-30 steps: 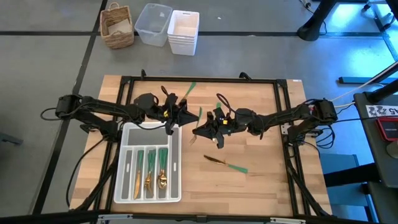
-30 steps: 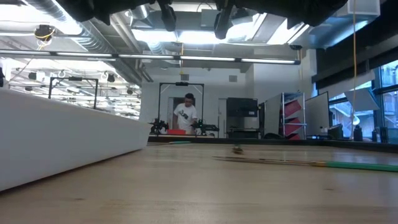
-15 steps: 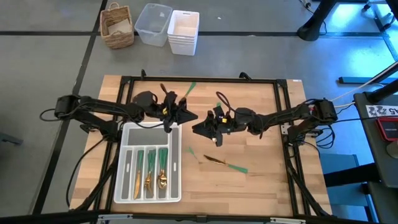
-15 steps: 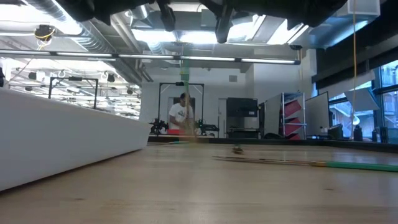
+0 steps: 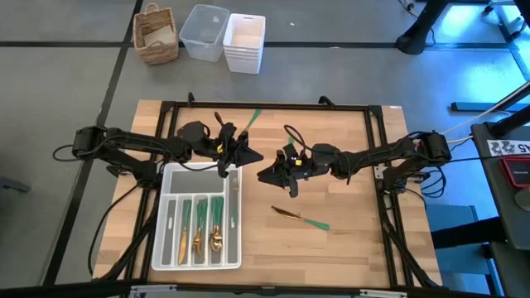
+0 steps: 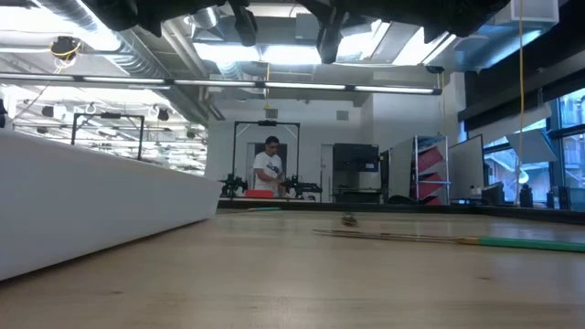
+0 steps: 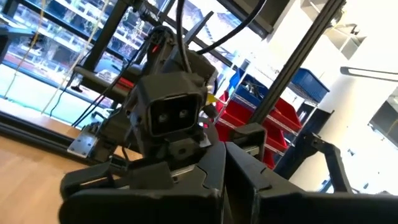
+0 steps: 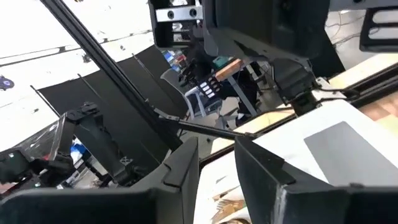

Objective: Sort silverware
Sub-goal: Put the green fork on the silverware tray

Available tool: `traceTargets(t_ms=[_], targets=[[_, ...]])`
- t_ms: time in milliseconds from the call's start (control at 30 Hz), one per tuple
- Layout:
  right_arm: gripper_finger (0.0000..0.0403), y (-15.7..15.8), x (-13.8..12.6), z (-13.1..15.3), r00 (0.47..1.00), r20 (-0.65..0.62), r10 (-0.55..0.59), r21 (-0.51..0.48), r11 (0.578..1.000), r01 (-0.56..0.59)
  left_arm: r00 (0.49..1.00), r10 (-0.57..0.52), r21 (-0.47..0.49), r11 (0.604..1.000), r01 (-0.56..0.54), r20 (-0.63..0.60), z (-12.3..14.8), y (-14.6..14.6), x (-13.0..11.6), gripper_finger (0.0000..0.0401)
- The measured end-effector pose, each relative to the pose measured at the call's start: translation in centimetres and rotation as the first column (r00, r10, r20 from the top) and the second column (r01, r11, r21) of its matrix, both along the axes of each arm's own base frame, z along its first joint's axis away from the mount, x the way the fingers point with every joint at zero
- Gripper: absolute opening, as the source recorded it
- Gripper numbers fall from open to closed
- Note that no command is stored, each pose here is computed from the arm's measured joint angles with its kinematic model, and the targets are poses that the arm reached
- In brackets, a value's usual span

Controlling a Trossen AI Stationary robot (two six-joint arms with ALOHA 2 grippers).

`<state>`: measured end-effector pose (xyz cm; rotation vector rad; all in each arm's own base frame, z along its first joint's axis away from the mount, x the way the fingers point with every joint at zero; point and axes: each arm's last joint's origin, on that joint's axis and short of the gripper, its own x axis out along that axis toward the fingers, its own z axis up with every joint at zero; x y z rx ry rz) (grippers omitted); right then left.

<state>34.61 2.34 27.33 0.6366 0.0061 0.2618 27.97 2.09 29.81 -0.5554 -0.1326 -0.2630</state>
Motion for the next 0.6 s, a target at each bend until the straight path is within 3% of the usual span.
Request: traceTargets(t_ms=[100, 200, 333, 467, 600], targets=[[0.0105, -0.1, -0.1, -0.3, 0.999, -0.045, -0.024, -0.002, 1.0, 0.024, 0.999, -0.041, 0.01, 0.999, 0.041, 0.001, 0.0, 0.0, -0.1, 0.0], [0.0105, -0.1, -0.1, -1.1, 0.99, -0.135, -0.033, -0.009, 0.999, 0.032, 0.989, -0.148, 0.031, 0.988, 0.149, -0.021, 0.1, 0.0, -0.5, 0.0], [0.0105, -0.2, -0.2, -2.2, 0.967, -0.245, -0.065, -0.024, 0.998, 0.061, 0.942, -0.267, -0.065, 0.964, 0.259, -0.204, -1.0, 0.2, -1.1, 0.0], [0.0105, -0.2, -0.2, -2.4, 0.963, -0.261, -0.069, -0.026, 0.998, 0.065, 0.88, -0.283, -0.155, 0.958, 0.241, -0.381, -2.5, 0.1, -1.6, 0.0002], [0.0105, -0.5, -0.4, -2.2, 0.96, -0.269, -0.071, -0.034, 0.997, 0.064, 0.78, -0.286, -0.186, 0.958, 0.218, -0.556, -4.5, 0.0, -2.3, 0.0025]])
